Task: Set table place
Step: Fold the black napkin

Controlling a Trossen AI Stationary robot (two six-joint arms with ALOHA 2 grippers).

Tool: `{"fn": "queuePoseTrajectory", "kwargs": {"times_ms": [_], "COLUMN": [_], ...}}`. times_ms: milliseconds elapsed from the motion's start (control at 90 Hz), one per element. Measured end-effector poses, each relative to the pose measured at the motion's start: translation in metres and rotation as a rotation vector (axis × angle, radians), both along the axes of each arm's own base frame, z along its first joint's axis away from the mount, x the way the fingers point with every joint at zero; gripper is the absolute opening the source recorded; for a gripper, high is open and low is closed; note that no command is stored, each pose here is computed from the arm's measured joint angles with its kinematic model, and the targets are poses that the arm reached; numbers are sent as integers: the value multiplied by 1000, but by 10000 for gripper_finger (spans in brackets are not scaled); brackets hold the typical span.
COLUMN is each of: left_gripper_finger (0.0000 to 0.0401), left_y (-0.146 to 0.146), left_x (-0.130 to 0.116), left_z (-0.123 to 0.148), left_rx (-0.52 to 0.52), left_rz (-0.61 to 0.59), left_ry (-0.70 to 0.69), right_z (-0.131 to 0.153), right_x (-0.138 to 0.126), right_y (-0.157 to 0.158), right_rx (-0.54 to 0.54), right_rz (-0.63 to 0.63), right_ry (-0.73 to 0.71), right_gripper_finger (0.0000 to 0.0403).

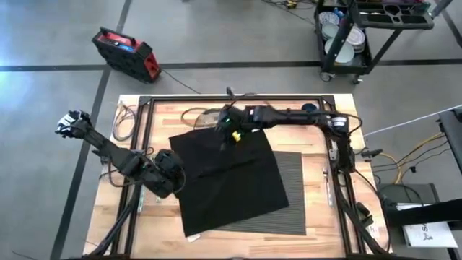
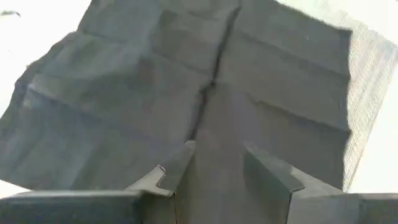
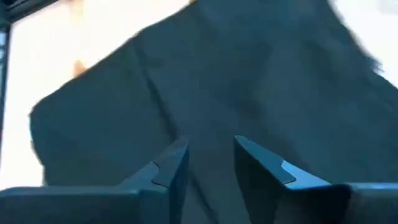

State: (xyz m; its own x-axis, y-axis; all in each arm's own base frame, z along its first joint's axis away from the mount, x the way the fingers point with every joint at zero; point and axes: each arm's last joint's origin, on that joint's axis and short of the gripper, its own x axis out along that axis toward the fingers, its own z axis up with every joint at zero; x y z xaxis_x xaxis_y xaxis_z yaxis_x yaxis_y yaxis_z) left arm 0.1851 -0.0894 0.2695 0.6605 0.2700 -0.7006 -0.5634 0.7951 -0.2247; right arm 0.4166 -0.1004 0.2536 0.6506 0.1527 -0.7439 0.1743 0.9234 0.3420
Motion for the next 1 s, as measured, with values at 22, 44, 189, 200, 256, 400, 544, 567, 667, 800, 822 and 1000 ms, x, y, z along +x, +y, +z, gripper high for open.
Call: {"fn": "queuePoseTrajectory", "kwargs": {"times_ms": [22, 44, 189, 200, 256, 400, 544, 567, 667, 800, 822, 1000], "left_gripper_finger": [113, 113, 113, 113, 113, 113, 113, 113, 113, 113, 113, 113], "left_y": [2, 5, 20, 21, 25, 29, 31, 31, 30, 30, 30, 29], "left_x": [2, 5, 20, 21, 26, 36, 42, 43, 46, 51, 53, 59], "left_z": [0, 0, -2, -2, -4, -7, -11, -12, -15, -19, -19, -25], "left_rx": [3, 1, -27, -31, -45, -53, -54, -55, -56, -57, -59, -57], "left_rz": [3, 3, 23, 23, 26, 30, 43, 44, 48, 51, 52, 61], "left_ry": [2, 6, 13, 13, 12, 8, 11, 8, 20, 18, 13, 21], "right_z": [-3, -5, -20, -22, -30, -48, -58, -58, -59, -60, -61, -85], "right_x": [-5, -11, -45, -47, -60, -83, -99, -101, -107, -112, -112, -115], "right_y": [-7, -14, -60, -64, -79, -111, -131, -133, -141, -150, -152, -156], "right_rx": [0, 0, 18, 23, 72, 172, 172, 166, 141, 113, 112, 165], "right_rz": [-17, -35, -172, -182, -224, -283, -332, -333, -327, -334, -336, -345], "right_ry": [6, 7, 31, 34, 58, 77, 92, 88, 87, 71, 69, 151], "right_gripper_finger": [103, 103, 111, 113, 122, 151, 175, 177, 184, 184, 184, 179]}}
